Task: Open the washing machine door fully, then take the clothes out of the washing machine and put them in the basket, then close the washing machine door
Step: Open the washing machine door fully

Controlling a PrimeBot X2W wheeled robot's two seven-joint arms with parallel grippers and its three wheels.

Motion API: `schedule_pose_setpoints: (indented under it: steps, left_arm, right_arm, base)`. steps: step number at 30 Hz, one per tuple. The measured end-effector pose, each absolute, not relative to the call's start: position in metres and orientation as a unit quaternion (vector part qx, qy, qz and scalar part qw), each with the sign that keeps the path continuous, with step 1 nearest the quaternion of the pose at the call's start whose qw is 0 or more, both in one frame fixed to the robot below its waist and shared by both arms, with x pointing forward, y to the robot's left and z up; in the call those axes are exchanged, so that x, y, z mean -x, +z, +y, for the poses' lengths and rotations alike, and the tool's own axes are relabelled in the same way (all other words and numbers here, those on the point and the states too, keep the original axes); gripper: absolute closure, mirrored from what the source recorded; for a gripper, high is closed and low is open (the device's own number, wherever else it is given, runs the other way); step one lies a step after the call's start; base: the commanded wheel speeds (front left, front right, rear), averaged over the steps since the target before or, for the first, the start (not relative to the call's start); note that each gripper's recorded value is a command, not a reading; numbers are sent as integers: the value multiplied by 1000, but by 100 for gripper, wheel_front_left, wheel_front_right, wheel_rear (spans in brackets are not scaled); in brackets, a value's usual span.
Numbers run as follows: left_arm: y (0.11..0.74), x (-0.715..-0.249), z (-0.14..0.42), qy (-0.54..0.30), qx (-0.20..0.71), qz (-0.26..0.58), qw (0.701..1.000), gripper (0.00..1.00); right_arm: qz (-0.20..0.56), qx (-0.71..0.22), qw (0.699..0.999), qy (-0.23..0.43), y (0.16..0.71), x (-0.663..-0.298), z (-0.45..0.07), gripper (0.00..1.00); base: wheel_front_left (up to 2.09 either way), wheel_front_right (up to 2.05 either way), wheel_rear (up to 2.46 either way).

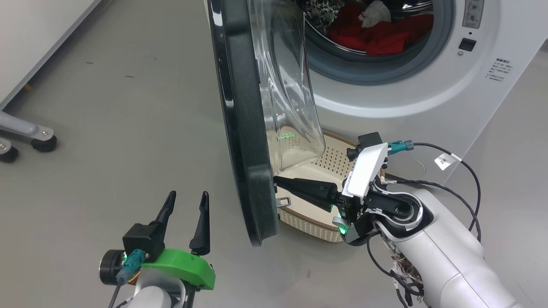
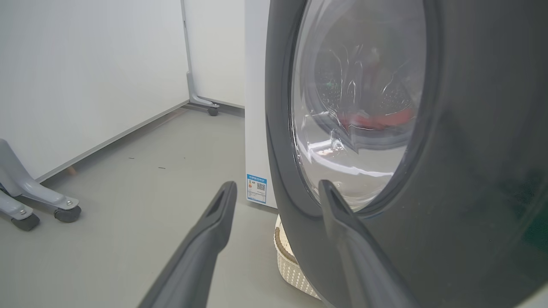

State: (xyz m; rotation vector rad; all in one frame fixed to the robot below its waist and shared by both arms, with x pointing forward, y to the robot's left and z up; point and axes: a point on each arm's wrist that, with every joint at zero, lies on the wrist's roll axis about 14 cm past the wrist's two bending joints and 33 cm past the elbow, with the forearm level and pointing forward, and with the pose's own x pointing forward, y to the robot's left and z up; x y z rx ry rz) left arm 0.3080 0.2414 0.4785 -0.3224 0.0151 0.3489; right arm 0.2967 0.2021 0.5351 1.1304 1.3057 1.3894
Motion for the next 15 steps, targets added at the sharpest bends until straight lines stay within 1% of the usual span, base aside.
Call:
schedule_pose_setpoints:
  steps: [10, 15]
  left_arm:
    - [479, -307, 246, 180, 160, 5, 971, 0]
    - [480, -308, 246, 179, 160, 4, 971, 0]
  right_arm:
    - [516, -489, 453, 539, 534, -304, 203, 100]
    - [486, -531, 462, 518, 542, -324, 196, 100]
  base:
    - [0, 0, 0]
    - [0, 0, 0]
